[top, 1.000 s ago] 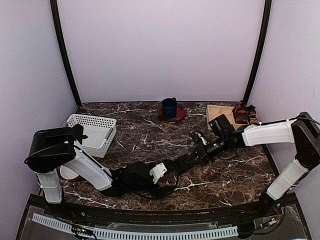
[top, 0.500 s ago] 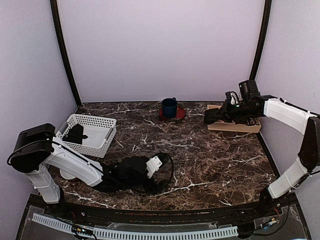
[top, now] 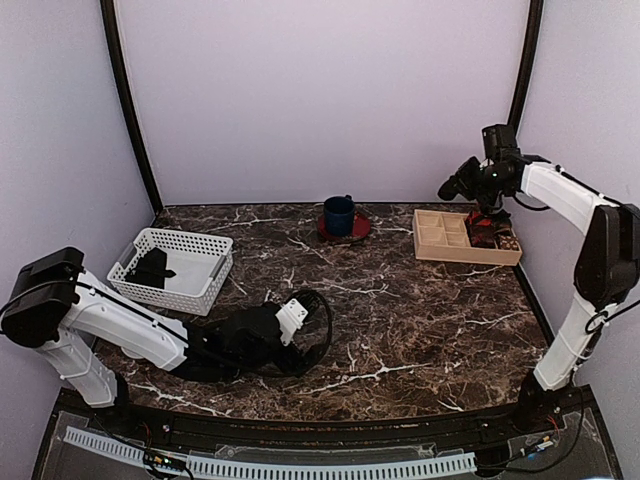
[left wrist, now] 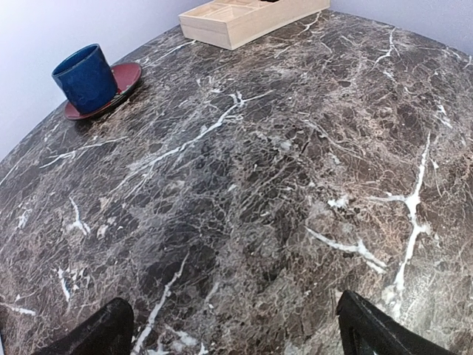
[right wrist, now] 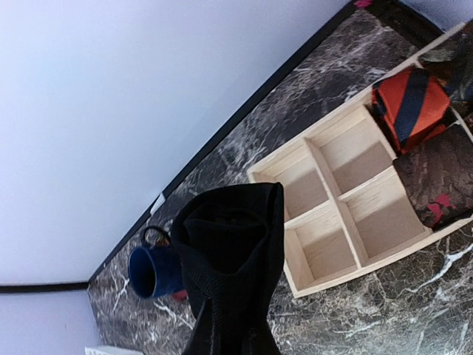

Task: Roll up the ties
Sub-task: Place the tie in the storage box, then reset both arms

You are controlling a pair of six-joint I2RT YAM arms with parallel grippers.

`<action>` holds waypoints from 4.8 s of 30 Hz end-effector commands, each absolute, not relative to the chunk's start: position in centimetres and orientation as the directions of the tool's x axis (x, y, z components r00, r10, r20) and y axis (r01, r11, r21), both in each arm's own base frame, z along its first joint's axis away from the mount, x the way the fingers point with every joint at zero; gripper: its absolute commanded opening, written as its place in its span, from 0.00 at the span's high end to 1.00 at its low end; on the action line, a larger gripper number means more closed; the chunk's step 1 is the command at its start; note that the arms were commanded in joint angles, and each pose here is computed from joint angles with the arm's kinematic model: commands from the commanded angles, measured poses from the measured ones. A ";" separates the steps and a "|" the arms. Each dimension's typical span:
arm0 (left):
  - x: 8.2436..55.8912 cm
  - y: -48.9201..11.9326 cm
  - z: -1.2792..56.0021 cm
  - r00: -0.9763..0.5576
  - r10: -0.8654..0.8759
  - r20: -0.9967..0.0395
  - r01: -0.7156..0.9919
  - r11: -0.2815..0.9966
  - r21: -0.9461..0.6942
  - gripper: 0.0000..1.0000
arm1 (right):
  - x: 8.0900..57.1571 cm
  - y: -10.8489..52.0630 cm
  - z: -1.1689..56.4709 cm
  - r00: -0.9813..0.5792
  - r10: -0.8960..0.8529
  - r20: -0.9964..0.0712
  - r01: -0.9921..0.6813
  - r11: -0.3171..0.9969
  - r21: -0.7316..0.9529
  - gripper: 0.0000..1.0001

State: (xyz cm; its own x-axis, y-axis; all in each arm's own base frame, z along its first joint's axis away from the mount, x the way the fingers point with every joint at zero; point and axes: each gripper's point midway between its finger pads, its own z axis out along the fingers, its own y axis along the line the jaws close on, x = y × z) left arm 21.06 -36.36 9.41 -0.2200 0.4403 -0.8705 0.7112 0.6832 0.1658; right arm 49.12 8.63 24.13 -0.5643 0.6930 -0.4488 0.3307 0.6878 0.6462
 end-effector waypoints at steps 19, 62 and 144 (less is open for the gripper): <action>21.4 -32.8 8.6 -0.261 0.462 -0.848 0.635 0.743 0.209 0.01 | 55.6 4.0 14.3 0.054 0.963 -0.264 0.783 0.124 0.610 1.00; 21.6 -31.7 8.5 -0.269 0.481 -0.834 0.619 0.750 0.233 0.01 | 56.0 2.0 6.6 0.168 0.933 -0.319 0.874 0.009 0.487 1.00; 27.1 -29.5 11.0 -0.822 0.066 -0.566 0.309 0.887 -0.344 0.01 | 26.4 18.0 16.8 -0.775 0.241 -0.584 -0.167 0.814 0.556 0.02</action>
State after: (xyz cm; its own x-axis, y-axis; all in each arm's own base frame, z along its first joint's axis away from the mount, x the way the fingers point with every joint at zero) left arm 26.89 -29.52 10.50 -0.8171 0.1267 -0.5624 0.3447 0.8893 -0.3004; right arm 26.10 17.15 14.98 -0.7996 0.2542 -0.5441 -0.1027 0.8348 0.5409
